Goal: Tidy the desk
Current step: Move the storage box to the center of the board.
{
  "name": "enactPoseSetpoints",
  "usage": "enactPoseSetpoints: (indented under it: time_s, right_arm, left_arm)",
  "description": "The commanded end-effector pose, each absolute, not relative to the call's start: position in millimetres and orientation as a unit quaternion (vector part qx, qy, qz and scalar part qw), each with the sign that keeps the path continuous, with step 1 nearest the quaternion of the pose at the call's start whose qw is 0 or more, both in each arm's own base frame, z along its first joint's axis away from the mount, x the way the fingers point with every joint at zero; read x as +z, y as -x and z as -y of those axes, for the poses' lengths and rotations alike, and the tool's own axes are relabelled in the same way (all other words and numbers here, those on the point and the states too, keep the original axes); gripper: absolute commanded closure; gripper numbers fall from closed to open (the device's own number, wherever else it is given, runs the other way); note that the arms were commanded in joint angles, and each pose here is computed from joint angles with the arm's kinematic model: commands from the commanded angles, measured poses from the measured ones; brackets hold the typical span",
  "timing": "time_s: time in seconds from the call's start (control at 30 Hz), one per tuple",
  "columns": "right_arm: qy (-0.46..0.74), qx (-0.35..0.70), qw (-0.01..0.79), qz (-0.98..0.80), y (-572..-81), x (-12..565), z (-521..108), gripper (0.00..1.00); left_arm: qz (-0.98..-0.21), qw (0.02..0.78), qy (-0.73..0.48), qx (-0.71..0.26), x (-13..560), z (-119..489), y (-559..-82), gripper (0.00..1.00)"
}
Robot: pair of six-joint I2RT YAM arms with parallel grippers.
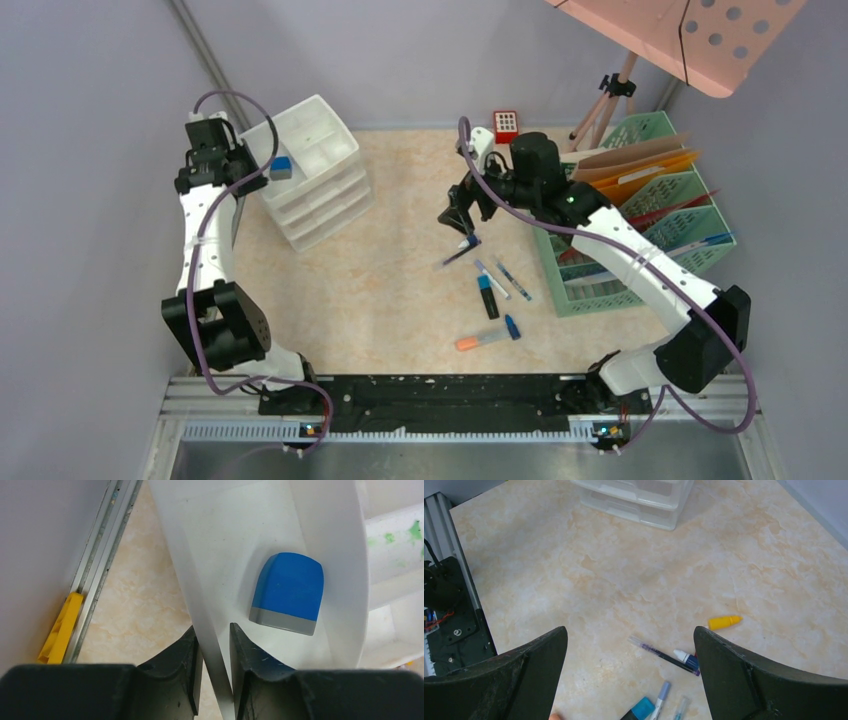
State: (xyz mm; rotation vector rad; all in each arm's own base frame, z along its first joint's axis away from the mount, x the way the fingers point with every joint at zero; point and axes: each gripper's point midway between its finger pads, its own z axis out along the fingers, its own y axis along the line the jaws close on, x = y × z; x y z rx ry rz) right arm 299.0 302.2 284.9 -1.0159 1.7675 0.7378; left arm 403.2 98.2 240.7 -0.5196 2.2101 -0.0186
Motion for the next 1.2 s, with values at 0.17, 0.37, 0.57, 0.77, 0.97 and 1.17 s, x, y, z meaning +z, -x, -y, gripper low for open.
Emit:
enactPoseSetpoints:
  time_s: [0.17, 0.37, 0.57, 0.77, 0.97, 1.17]
  right_arm:
    - [0.419, 0.316, 0.481, -0.703, -301.8, 297.2, -313.3, 0.04]
    - [0.419, 0.335, 0.465, -0.704, -304.8, 289.1, -324.1, 0.05]
    - [0.437, 0.364, 0.456, -0.684, -310.0, 274.2, -342.8, 0.06]
    - [0.464, 0.407, 0.441, -0.652, -316.0, 265.0, -369.7, 0.06]
    - [0.474, 0.430, 0.422, -0.642, -321.1, 249.8, -390.2, 0.08]
    - [0.490, 0.404, 0.433, -0.640, -322.1, 233.2, -402.8, 0.10]
  left_arm:
    - [-0.893, 0.421, 0.149, -0.054, 262.7, -76.9, -404.1, 0.82]
    - [-0.896, 0.402, 0.155, -0.105, 254.1, -56.4, -394.7, 0.85]
    - [-0.901, 0.393, 0.129, -0.130, 251.1, -34.7, -384.8, 0.95]
    - [-0.911, 0.384, 0.080, -0.129, 247.0, -16.7, -378.5, 1.00]
    - [-0.920, 0.369, 0.037, -0.128, 240.8, -7.0, -379.6, 1.00]
    - [-0.929, 0.353, -0.004, -0.113, 237.5, -11.3, -388.6, 1.00]
